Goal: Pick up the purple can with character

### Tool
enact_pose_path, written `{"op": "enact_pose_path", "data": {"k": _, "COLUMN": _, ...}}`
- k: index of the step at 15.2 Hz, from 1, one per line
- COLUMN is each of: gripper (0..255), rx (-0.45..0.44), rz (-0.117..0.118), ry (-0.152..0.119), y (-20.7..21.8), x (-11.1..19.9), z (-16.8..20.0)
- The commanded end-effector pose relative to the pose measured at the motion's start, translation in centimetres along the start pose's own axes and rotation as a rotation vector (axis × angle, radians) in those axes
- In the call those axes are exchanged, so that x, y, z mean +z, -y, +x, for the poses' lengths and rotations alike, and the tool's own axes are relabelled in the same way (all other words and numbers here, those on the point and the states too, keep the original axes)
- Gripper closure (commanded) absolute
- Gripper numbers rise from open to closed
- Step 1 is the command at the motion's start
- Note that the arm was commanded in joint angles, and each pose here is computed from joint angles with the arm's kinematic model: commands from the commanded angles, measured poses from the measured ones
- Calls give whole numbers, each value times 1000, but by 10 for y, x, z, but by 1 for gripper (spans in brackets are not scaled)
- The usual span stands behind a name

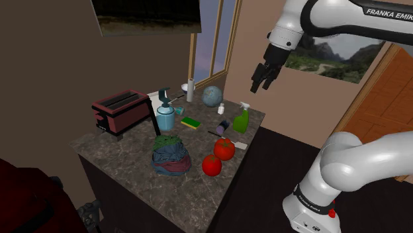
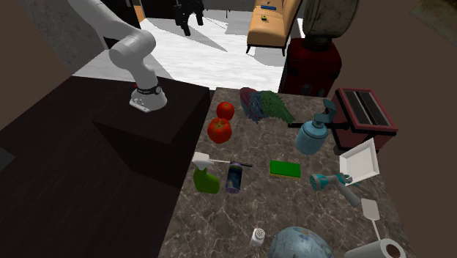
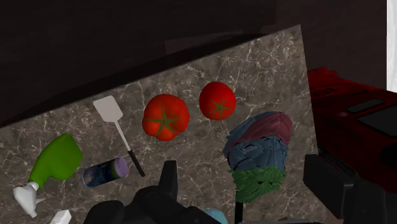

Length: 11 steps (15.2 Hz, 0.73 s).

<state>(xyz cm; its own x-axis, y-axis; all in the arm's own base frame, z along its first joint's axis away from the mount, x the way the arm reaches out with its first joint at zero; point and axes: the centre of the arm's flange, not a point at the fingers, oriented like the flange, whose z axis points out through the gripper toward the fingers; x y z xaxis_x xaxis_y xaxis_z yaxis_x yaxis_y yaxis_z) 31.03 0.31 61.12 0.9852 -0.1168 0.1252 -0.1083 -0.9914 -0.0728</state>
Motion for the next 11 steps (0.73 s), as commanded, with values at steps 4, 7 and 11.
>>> {"op": "enact_pose_path", "data": {"k": 4, "gripper": 0, "rx": 69, "rz": -7, "ry": 4, "y": -7, "x": 29, "z": 26}}
{"op": "enact_pose_path", "data": {"k": 7, "gripper": 0, "rx": 137, "rz": -14, "ry": 9, "y": -16, "x": 59, "z": 52}}
{"op": "enact_pose_path", "data": {"k": 11, "gripper": 0, "rx": 229, "rz": -23, "ry": 15, "y": -30, "x": 98, "z": 85}}
